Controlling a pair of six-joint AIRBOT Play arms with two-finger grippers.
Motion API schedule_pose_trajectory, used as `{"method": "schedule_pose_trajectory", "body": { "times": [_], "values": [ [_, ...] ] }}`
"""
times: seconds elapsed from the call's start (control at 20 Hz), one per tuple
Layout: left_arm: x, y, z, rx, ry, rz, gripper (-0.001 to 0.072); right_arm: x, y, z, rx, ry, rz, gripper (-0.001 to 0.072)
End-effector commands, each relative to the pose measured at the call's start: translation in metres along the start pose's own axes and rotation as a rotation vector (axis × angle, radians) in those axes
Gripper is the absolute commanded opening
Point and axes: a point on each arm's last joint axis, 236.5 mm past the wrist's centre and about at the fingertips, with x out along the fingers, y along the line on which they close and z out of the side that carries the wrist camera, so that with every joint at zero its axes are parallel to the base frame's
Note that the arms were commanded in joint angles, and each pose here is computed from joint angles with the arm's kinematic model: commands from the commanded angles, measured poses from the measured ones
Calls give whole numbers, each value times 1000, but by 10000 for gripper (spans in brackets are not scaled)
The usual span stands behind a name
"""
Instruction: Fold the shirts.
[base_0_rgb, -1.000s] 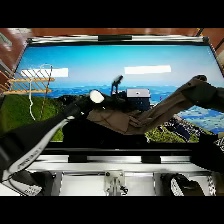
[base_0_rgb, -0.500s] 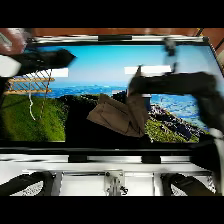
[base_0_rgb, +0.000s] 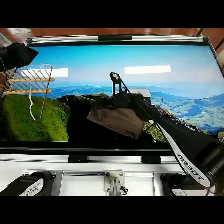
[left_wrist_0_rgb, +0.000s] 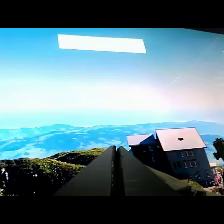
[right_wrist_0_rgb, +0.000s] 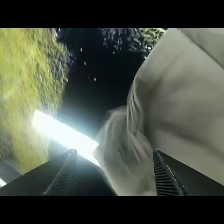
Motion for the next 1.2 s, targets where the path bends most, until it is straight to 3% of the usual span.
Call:
{"method": "schedule_pose_trajectory", "body": {
  "times": [0.0, 0.15, 0.25, 0.3, 0.4, 0.55, 0.7, 1.0, 1.05, 1.1, 1.15],
  "values": [
    [0, 2, -9, -4, 30, 3, 30, -15, -13, 5, 11, 15, -35, 584],
    [0, 2, -11, 1, 34, 3, 30, -84, -79, -3, -86, 166, -241, 584],
    [0, 2, -11, 1, 34, 3, 30, -140, -142, -17, -26, 301, -399, 584],
    [0, 2, -11, 1, 34, 3, 30, -160, -162, -30, 44, 374, -396, 586],
    [0, 2, -11, 1, 35, 3, 30, -176, -180, -63, 225, 484, -285, 669],
    [0, 2, -11, 0, 35, 2, 31, -161, -190, -110, 443, 523, -174, 669],
    [0, 2, -11, 0, 37, 2, 30, -132, -181, -121, 537, 445, -73, 669],
    [0, 2, -11, 0, 35, 3, 30, -98, -192, -130, 573, 427, -101, 668],
    [0, 2, -11, 0, 35, 3, 30, -91, -199, -121, 574, 378, -114, 625],
    [0, 2, -11, 0, 36, 3, 30, -88, -206, -110, 556, 325, -129, 450],
    [0, 2, -11, 0, 36, 3, 30, -86, -212, -92, 531, 262, -144, 202]
  ]
}}
